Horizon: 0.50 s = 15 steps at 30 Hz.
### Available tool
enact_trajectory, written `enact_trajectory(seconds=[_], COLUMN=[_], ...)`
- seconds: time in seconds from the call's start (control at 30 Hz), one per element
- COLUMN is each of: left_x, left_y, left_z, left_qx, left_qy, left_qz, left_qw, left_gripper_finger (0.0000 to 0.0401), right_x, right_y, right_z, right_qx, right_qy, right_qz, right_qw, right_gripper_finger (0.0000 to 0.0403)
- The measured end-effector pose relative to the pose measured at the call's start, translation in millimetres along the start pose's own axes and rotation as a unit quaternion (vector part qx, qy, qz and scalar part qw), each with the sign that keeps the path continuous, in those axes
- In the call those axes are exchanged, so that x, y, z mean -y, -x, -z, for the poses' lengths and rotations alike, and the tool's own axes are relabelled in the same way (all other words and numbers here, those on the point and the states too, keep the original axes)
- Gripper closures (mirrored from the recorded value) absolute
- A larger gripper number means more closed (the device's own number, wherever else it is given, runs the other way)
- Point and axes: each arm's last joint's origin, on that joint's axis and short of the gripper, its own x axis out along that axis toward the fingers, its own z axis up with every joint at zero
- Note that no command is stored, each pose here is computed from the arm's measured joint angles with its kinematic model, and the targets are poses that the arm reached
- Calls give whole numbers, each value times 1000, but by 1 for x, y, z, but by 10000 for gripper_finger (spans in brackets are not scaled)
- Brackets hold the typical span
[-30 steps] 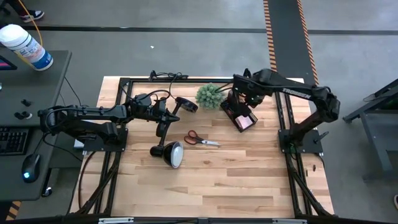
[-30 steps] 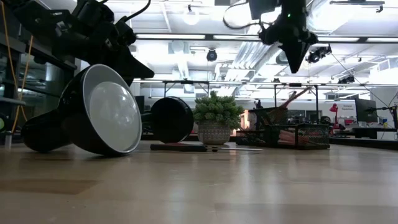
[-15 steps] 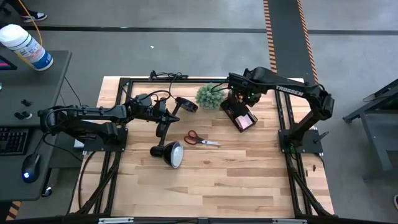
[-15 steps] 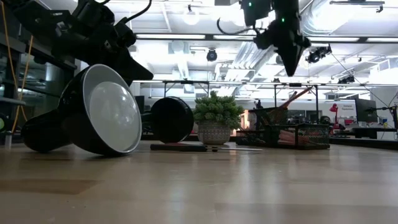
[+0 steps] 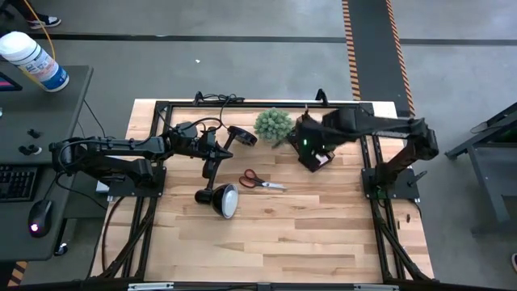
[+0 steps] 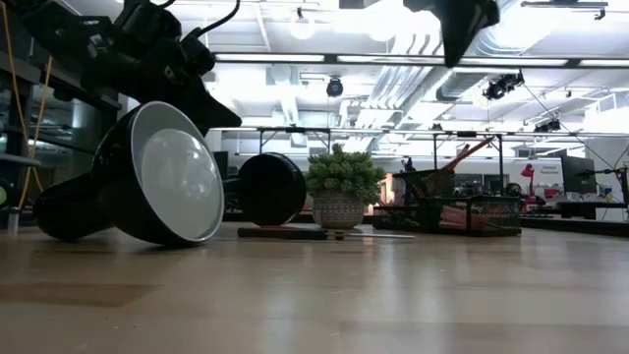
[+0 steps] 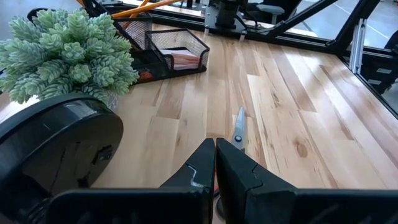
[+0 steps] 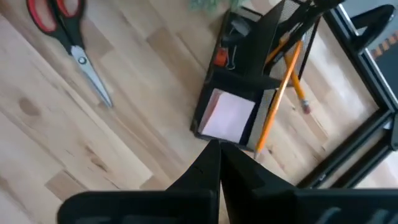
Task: Pick and place office supplies into organizer
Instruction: Put the scissors into the top left section of the desk organizer
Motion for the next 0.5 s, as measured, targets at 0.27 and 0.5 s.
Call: enact_trajectory(seconds=[0.27,0.5], left_x=[0,0], left_y=[0,0], left_z=[1,1], left_qx=[-3,-4], left_qy=[1,1], left_qz=[0,-1], left_qw=[1000,1000], left_gripper_finger=[398,398], right_x=[-51,-112], right_y=[-24,-72], right_z=[45,62], right_qx=[9,128], right_qy=[-2,-1], right_qz=[22,-139], right_qw=[1000,982], right_gripper_finger=[403,403])
